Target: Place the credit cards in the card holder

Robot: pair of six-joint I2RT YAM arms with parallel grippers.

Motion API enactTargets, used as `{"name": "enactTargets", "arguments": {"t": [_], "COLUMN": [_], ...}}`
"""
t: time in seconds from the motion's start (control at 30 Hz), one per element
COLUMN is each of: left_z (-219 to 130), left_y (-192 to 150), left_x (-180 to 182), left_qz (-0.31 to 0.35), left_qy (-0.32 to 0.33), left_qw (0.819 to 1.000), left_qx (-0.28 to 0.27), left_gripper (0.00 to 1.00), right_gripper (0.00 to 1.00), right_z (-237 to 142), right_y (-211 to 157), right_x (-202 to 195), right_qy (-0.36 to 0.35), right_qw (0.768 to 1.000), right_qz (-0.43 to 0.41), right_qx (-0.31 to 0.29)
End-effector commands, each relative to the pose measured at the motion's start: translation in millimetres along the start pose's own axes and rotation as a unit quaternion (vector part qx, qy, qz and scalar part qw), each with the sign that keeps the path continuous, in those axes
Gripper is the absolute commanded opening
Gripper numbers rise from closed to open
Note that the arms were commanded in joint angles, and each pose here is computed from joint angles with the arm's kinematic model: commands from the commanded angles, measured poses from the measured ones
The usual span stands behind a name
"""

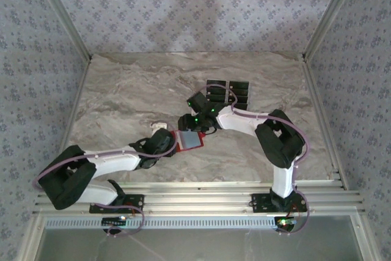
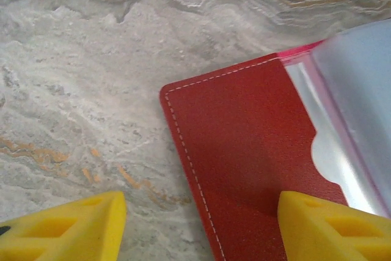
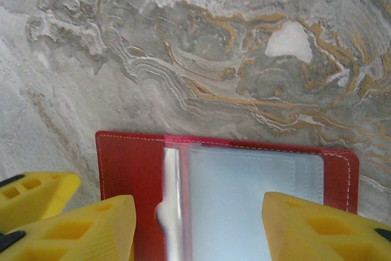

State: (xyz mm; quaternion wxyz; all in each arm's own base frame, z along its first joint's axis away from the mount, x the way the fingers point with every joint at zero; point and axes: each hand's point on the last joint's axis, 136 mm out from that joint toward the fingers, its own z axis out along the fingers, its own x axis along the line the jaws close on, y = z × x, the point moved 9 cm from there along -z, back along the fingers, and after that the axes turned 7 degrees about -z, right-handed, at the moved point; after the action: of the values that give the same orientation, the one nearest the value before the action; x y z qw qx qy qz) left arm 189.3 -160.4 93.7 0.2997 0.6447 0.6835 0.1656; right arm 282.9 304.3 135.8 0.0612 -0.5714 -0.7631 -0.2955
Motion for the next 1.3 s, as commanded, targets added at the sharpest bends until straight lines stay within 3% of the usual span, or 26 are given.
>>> {"name": "enactTargets", "arguments": {"t": [0.0, 0.5, 1.27], "left_z": [2.9, 9.3, -34.6], "left_y": [10.1, 32.6, 39.3], "left_x": [-0.9, -10.8, -5.4], "left_qz": [-0.003, 0.007, -0.005], "left_qy": [0.004, -0.023, -0.088], "left_qw": [1.0, 1.0, 0.995], "left_qx": [-0.007, -0.001, -0.035], "left_gripper": [0.67, 0.66, 0.7], "right_gripper": [0.59, 0.59, 0.59], "right_z": [11.6, 22.4, 21.6], "right_y": [-6.7, -27.7, -31.5], "right_x": [-12.5, -17.7, -17.7], "right_qy": [-0.013, -0.008, -0.018], "right_qw": [1.0, 0.999, 0.998], "right_qz": [0.005, 0.018, 0.033], "right_qx": [0.014, 0.036, 0.041]}}
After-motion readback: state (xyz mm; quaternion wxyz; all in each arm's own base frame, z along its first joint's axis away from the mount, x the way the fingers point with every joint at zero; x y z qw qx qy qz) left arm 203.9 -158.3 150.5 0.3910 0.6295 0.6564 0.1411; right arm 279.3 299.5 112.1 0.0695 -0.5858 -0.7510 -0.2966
